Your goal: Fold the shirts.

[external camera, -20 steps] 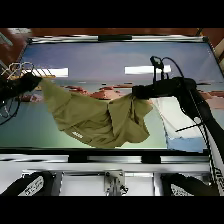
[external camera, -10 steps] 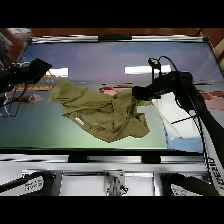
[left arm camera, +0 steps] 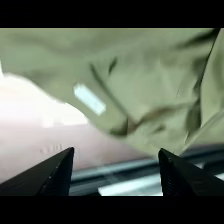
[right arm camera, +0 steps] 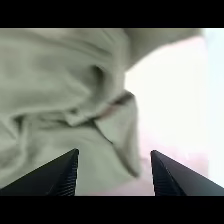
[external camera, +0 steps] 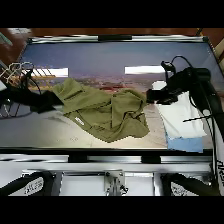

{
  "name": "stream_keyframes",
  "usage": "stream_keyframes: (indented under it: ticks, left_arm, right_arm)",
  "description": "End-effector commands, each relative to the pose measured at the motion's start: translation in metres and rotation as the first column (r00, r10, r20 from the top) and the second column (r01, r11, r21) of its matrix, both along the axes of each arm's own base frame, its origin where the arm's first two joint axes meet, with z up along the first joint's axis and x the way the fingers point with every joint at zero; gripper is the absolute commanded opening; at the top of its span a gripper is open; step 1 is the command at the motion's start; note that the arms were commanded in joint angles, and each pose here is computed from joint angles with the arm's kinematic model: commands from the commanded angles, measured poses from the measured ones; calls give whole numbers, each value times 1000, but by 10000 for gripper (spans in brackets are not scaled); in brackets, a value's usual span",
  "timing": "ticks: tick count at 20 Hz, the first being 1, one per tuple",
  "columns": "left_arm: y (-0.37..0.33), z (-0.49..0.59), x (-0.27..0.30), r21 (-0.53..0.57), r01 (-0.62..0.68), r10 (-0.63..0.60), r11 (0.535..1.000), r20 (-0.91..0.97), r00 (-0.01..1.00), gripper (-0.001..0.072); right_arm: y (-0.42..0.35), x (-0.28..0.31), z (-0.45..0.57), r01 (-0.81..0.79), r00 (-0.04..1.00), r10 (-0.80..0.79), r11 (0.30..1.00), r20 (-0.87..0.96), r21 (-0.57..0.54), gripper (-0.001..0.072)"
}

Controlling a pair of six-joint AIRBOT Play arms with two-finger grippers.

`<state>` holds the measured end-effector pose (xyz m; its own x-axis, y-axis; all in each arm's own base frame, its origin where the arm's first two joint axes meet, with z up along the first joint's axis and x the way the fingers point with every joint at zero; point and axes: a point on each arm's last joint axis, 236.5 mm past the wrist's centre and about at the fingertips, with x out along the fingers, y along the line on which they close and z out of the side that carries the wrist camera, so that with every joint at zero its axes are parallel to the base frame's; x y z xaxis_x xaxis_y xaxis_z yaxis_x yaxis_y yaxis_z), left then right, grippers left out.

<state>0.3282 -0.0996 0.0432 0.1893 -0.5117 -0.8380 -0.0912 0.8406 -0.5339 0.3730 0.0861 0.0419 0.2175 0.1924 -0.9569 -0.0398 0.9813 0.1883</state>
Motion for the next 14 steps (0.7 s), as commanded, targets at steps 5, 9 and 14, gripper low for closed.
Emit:
stream_keyframes:
  ticks: [5, 9, 14]
  left_arm:
    - [-121, -81, -111, -195, -79, 48, 978, -159, 986, 720]
    - [-160, -92, -95, -221, -148, 132, 964, -87, 987, 720]
    - [-183, -119, -99, -207, -185, 160, 961, -132, 978, 716]
  right_arm:
    - [-62, -27, 3, 57, 993, -66, 994, -100, -88, 560]
    - [-53, -25, 4, 56, 994, -60, 997, -92, -53, 560]
    - [-54, -22, 4, 59, 995, -63, 997, -78, -53, 560]
